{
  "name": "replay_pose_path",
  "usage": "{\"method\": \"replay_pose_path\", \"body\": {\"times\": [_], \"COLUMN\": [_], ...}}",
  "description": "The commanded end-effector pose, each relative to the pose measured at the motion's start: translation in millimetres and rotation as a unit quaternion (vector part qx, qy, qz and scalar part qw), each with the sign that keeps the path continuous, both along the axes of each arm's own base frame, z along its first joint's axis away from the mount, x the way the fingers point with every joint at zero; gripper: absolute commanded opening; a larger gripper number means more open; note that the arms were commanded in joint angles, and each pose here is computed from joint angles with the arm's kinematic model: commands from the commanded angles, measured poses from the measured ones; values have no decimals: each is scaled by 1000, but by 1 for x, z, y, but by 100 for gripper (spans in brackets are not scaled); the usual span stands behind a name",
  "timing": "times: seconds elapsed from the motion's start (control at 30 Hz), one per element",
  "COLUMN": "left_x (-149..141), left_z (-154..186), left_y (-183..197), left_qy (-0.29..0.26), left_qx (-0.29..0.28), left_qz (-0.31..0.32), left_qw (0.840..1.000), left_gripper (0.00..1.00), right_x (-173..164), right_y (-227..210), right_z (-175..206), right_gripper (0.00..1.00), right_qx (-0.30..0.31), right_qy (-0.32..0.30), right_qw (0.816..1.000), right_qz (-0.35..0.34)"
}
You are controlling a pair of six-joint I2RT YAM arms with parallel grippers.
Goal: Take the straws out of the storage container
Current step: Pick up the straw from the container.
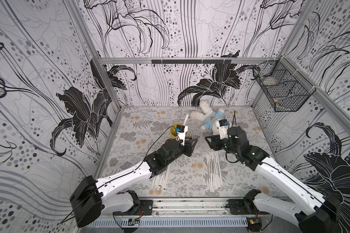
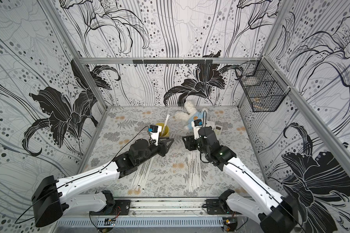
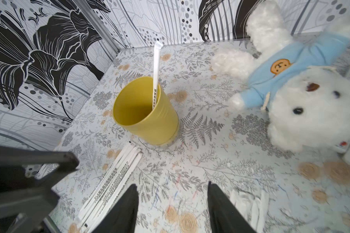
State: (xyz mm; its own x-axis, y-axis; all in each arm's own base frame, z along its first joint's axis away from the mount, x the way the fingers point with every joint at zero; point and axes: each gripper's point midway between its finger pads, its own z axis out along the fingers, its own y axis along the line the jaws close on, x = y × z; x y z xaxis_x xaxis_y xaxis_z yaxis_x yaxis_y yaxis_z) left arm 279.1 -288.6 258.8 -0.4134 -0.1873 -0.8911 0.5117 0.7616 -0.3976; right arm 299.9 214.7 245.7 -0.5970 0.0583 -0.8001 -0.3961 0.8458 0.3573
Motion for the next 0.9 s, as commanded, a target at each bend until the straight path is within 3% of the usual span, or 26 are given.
{"method": "replay_pose_path", "body": {"times": [0.0,0.2,0.63,0.73,0.87], "left_x": [7,5,7,5,4], "left_z": [8,-10,-29,-30,-30], "left_y": [37,70,86,90,95], "left_qy": [-42,-46,-49,-52,-54], "left_qx": [20,13,33,37,41], "left_qz": [63,95,106,111,120], "left_qw": [997,994,993,992,990], "left_gripper": [44,53,54,54,54], "right_x": [33,85,150,155,157], "right_y": [25,69,115,119,120], "right_z": [32,23,-20,-28,-27], "right_gripper": [59,61,58,53,41], "right_qx": [35,46,23,18,19], "right_qy": [-52,-42,14,23,23], "right_qw": [998,998,999,999,999], "right_qz": [9,27,22,24,25]}}
